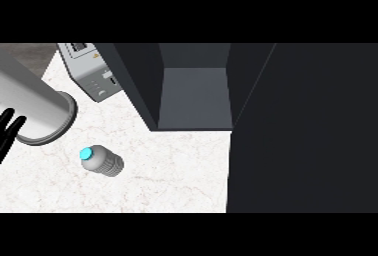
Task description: Pick up the bottled water, place it into the cabinet and close the cabinet
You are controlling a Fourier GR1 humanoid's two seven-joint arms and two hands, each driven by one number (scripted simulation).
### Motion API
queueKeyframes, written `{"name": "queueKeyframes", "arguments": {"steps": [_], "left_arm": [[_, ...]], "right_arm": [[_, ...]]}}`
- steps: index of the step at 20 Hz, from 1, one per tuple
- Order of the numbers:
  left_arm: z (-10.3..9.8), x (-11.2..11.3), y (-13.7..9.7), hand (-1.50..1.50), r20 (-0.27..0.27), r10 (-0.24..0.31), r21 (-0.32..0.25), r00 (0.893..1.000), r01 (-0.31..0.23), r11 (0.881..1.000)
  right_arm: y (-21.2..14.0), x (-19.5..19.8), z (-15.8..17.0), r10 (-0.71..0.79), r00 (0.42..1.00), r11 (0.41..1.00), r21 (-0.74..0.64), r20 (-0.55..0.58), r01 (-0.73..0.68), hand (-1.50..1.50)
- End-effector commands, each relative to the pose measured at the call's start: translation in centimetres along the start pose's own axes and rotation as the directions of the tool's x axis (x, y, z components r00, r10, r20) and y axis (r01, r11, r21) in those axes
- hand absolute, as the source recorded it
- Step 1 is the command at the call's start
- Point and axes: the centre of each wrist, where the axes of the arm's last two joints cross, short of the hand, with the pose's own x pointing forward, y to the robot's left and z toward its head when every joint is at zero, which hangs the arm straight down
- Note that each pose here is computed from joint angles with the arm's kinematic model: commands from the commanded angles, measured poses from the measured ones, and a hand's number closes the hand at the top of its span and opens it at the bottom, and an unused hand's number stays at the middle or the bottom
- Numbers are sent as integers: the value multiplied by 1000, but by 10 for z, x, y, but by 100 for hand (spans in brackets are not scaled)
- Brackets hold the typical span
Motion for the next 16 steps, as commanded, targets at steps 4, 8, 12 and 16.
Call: {"name": "queueKeyframes", "arguments": {"steps": [4, 8, 12, 16], "left_arm": [[6, -31, 15, -150, -105, -5, 41, 994, 9, 999], [-9, -55, 20, -150, -146, -13, 74, 989, 24, 997], [-2, -87, 14, -150, -215, 15, 20, 976, -11, 1000], [-12, -126, 25, -150, -278, 75, 15, 958, -74, 997]], "right_arm": [[11, 46, 21, 14, 1000, 1000, -14, 25, -13, -150], [19, 43, 32, -4, 1000, 1000, 13, 24, 4, -150], [17, 38, 37, 6, 1000, 1000, 4, 18, -7, -150], [15, 27, 38, 11, 1000, 1000, 21, 24, -11, -150]]}}
